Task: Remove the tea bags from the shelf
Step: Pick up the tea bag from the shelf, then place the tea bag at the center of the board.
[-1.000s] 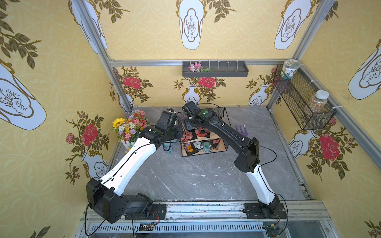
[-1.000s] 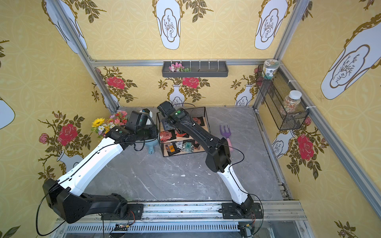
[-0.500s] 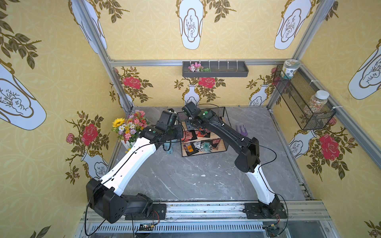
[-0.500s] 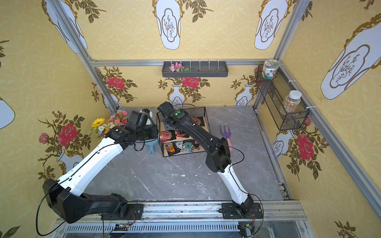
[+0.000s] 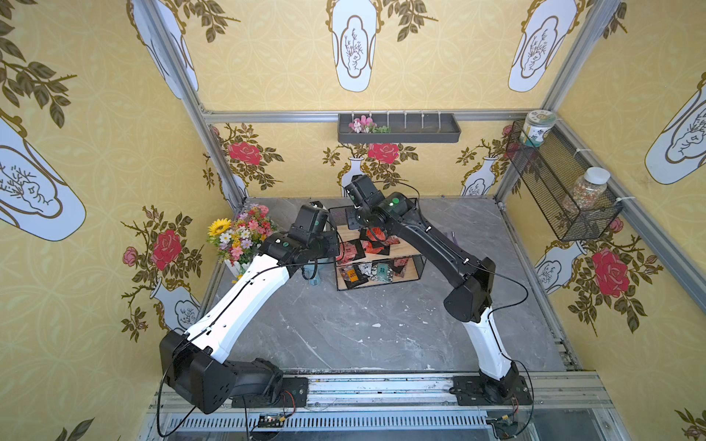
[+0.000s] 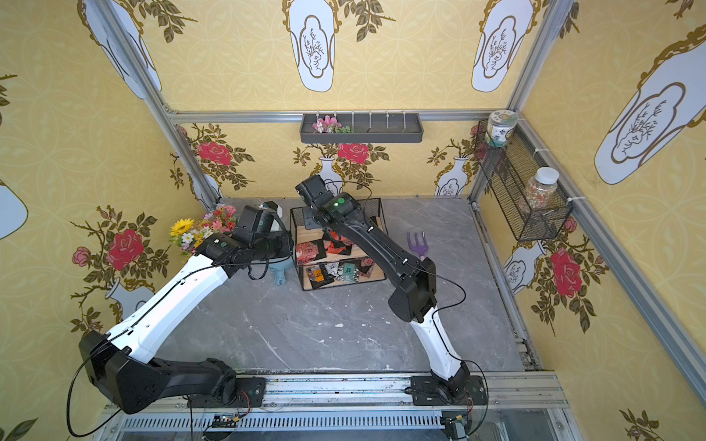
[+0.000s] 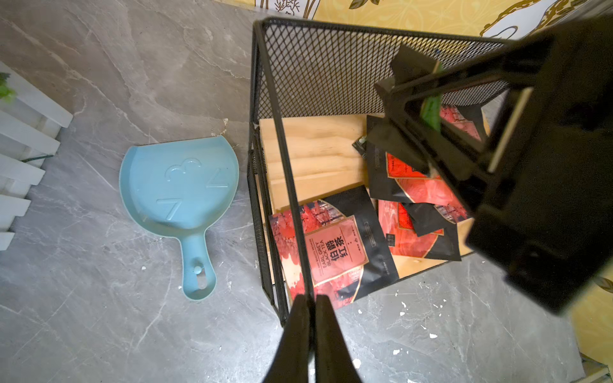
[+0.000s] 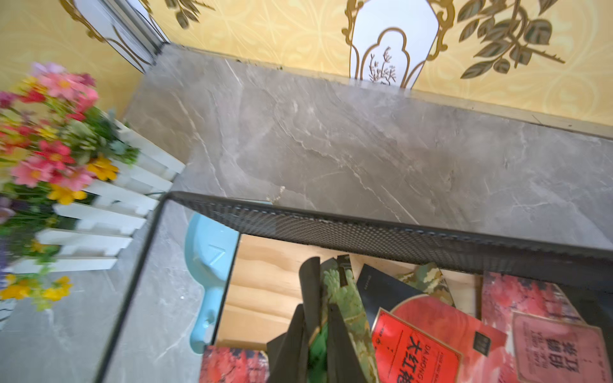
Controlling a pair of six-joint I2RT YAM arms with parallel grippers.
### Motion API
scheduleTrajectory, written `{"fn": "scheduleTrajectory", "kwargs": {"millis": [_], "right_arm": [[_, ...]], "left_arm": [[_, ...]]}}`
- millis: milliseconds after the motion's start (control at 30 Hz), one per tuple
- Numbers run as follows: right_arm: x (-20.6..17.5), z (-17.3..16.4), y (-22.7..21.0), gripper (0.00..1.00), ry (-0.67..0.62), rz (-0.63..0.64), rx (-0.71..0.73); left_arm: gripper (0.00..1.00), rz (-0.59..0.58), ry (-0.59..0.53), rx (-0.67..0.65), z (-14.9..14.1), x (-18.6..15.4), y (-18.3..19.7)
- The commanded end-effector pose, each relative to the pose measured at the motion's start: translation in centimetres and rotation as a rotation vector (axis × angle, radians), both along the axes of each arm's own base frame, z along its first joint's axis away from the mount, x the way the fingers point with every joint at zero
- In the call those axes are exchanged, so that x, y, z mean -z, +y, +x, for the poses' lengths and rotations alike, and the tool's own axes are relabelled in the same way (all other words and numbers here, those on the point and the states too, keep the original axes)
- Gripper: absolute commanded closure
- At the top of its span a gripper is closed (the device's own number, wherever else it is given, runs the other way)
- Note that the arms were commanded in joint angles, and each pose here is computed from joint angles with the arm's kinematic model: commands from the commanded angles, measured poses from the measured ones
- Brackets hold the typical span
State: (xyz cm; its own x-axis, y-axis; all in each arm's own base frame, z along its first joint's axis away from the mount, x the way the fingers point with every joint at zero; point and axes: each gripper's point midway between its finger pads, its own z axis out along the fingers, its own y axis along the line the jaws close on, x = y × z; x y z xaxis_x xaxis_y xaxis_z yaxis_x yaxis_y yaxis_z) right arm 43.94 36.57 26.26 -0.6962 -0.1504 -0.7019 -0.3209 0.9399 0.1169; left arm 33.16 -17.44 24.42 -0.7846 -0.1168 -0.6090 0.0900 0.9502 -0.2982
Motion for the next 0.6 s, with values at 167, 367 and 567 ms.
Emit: {"fn": "scheduleTrajectory", "kwargs": {"millis": [167, 367, 567], "right_arm": [[-5.3, -1.9, -0.4, 0.95, -0.072, 0.126, 0.001], [-4.0, -7.6, -3.8, 0.97, -0.021, 0.094, 0.012], [2.2, -14.2, -10.2, 0.97, 0.132, 0.019, 0.107]], "left_arm": [[1.0, 0.054, 0.025, 0.024, -0.1, 1.1, 0.3], [1.0, 0.061, 0.021, 0.028, 0.1, 1.0, 0.2], [1.0, 0.067, 0.017, 0.033, 0.3, 0.9, 0.2]]}}
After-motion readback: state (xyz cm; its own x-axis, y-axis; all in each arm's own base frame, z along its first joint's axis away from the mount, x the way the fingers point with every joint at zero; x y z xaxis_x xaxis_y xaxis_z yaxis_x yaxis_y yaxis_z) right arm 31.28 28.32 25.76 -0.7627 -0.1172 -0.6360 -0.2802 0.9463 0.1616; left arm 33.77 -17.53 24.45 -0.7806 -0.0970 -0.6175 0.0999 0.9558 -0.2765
